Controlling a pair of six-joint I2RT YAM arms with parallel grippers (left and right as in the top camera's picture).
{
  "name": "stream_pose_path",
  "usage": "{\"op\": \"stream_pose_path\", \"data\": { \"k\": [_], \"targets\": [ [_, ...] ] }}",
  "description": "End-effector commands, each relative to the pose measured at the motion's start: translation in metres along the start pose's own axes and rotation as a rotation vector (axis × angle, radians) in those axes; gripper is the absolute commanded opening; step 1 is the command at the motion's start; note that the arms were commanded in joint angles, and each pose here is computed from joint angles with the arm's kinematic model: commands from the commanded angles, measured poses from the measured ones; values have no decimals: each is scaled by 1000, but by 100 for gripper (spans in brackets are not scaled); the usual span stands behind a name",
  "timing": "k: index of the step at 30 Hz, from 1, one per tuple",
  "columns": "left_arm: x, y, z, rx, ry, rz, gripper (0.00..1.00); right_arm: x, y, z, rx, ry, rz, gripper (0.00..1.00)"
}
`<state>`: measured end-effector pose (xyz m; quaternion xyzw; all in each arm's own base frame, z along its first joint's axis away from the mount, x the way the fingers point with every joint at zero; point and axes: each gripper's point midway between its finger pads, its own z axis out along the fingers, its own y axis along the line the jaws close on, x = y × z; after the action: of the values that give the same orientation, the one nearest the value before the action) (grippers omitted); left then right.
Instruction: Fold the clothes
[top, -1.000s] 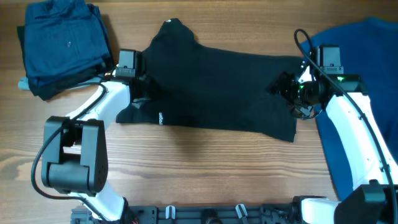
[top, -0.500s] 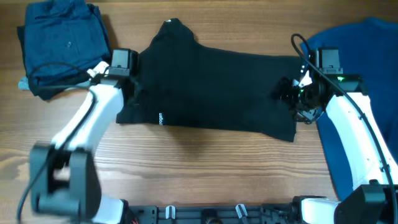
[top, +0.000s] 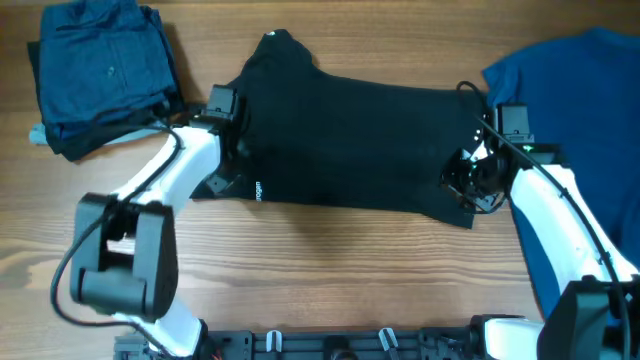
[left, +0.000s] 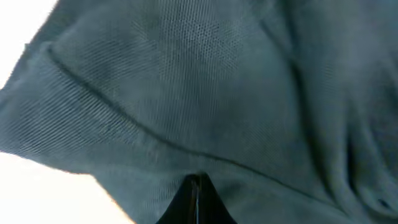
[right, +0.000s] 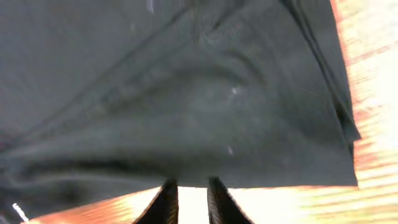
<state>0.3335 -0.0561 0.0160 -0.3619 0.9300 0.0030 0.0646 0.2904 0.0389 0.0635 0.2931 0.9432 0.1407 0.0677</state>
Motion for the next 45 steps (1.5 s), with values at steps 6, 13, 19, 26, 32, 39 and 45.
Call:
{"op": "stream_pose_path", "data": {
  "k": [6, 13, 19, 26, 32, 39, 45],
  "targets": [
    [3, 7, 13, -39, 15, 37, 4, -7, -14, 57, 67, 61, 52, 4],
    [-2, 33, 12, -129, 22, 10, 4, -10, -34, 89, 160, 78, 137, 5],
    [-22, 76, 11, -219, 35, -98, 4, -18, -38, 88, 170, 43, 143, 6],
    [-41, 109, 11, -243, 57, -200, 4, -29, -43, 88, 196, -6, 141, 10],
    [-52, 131, 11, -260, 63, -273, 4, -37, -57, 84, 260, -54, 173, 10],
    [-64, 139, -23, -229, 0, -313, 4, -62, -70, 53, 362, -82, 154, 10],
    [-52, 82, -87, 3, -125, -164, 4, -94, -34, 15, 317, -107, 67, 18]
  ]
}}
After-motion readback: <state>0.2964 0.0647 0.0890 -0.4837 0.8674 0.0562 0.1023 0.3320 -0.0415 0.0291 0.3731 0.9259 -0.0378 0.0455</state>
